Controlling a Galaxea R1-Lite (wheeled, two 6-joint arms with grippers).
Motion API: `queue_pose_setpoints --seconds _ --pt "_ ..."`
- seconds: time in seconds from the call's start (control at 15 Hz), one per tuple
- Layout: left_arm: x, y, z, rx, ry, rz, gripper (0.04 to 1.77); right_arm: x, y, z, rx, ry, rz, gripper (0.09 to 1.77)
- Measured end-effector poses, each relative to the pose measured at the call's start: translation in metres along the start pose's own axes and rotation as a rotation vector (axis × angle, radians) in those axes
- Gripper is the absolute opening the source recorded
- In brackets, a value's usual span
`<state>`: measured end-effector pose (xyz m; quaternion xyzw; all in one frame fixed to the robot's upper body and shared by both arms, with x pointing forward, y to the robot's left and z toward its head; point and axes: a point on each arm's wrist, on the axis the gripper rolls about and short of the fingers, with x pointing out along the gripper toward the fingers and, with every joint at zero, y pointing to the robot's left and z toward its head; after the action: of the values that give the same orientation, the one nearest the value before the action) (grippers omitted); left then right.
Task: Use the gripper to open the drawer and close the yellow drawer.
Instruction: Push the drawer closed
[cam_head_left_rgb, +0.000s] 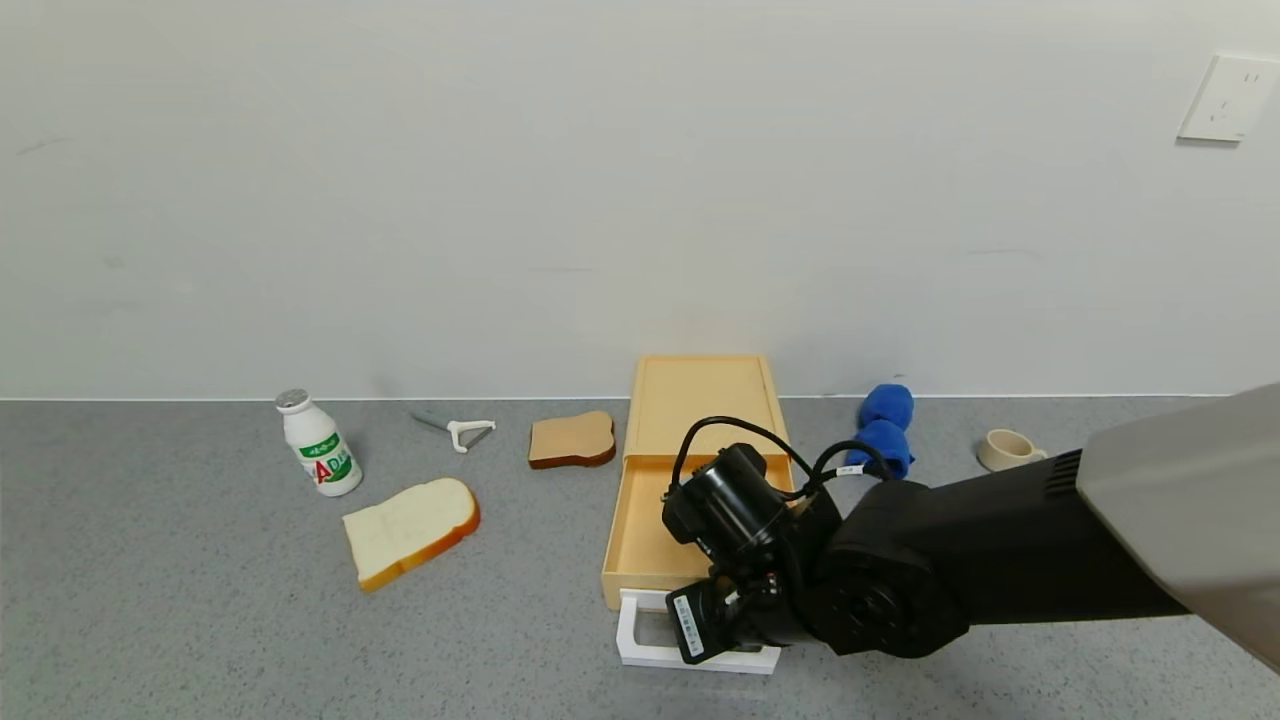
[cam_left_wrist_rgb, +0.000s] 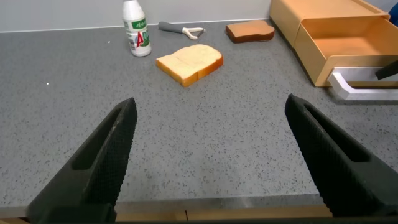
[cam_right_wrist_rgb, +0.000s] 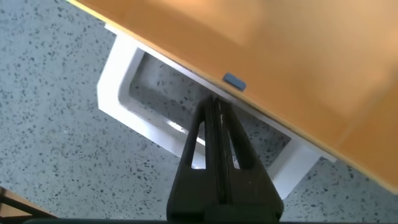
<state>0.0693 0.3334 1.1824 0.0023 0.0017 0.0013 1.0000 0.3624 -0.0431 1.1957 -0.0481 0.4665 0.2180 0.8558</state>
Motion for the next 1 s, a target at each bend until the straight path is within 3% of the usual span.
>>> queue_pose_setpoints --seconds 0.2,0.73,1.0 --pt "0.000 0.000 0.000 0.000 0.000 0.000 1.72 0.002 -0.005 0.000 0.026 0.022 -0.047 0.11" --pt "0.000 0.000 0.000 0.000 0.000 0.000 1.72 0.006 -0.012 0.005 0.049 -0.012 -0.105 0.12" --pt "0.000 0.000 0.000 0.000 0.000 0.000 1.72 0.006 -0.014 0.007 0.057 -0.028 -0.107 0.11"
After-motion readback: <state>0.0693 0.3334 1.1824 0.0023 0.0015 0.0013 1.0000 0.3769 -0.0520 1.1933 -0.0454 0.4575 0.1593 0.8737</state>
